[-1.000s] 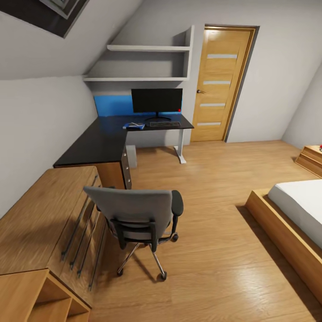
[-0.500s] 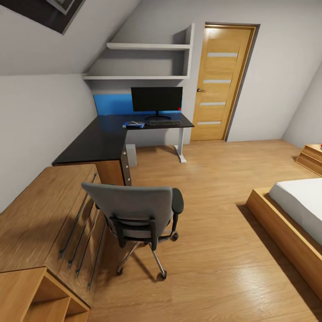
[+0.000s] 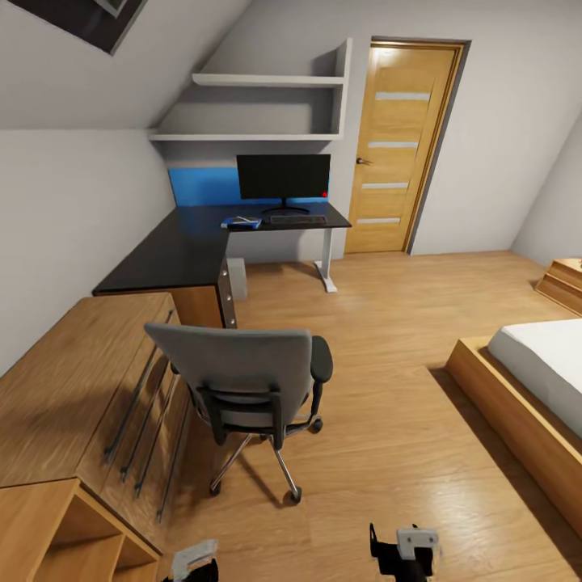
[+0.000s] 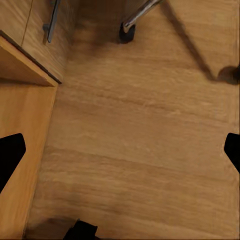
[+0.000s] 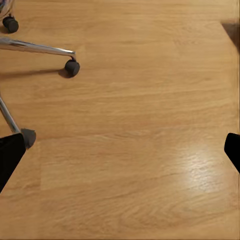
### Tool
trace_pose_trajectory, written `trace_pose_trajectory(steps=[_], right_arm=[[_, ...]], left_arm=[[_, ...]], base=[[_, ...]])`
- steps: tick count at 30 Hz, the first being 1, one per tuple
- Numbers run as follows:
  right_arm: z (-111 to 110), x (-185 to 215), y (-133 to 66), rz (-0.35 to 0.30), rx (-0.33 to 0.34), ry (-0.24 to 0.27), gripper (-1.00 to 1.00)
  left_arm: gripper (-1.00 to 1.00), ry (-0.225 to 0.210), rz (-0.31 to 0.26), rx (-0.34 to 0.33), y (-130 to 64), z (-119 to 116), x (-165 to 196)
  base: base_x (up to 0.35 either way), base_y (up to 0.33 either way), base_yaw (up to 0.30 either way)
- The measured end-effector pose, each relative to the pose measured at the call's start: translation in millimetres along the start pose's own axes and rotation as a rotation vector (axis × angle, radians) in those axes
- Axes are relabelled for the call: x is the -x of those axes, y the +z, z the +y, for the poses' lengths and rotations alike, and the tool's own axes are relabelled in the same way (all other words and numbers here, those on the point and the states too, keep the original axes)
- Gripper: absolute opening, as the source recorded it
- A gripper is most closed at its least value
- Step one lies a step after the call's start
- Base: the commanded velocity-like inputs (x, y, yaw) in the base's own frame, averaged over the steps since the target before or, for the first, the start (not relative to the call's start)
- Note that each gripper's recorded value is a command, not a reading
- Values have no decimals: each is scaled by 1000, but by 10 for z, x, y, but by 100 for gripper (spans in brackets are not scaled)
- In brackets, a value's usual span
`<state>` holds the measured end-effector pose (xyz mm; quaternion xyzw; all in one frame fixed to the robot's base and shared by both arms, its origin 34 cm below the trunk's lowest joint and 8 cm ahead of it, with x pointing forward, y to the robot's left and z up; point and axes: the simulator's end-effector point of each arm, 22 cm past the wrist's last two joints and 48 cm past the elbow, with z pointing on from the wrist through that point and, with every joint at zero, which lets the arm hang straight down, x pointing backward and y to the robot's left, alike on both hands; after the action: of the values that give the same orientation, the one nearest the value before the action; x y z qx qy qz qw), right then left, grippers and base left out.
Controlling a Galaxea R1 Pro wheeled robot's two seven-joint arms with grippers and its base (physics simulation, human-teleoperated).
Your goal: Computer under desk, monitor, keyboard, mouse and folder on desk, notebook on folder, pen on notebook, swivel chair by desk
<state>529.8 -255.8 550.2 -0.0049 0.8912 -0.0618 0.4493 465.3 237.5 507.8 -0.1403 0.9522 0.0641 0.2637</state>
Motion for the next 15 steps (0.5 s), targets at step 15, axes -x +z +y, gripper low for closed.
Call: trace_pose_trajectory(steps=[15], right_arm=[[-269,-27,368,28,-107,110,100]], left_arm=[[100,-120,132,74,374,224,-80]], base=[[0,0,0]])
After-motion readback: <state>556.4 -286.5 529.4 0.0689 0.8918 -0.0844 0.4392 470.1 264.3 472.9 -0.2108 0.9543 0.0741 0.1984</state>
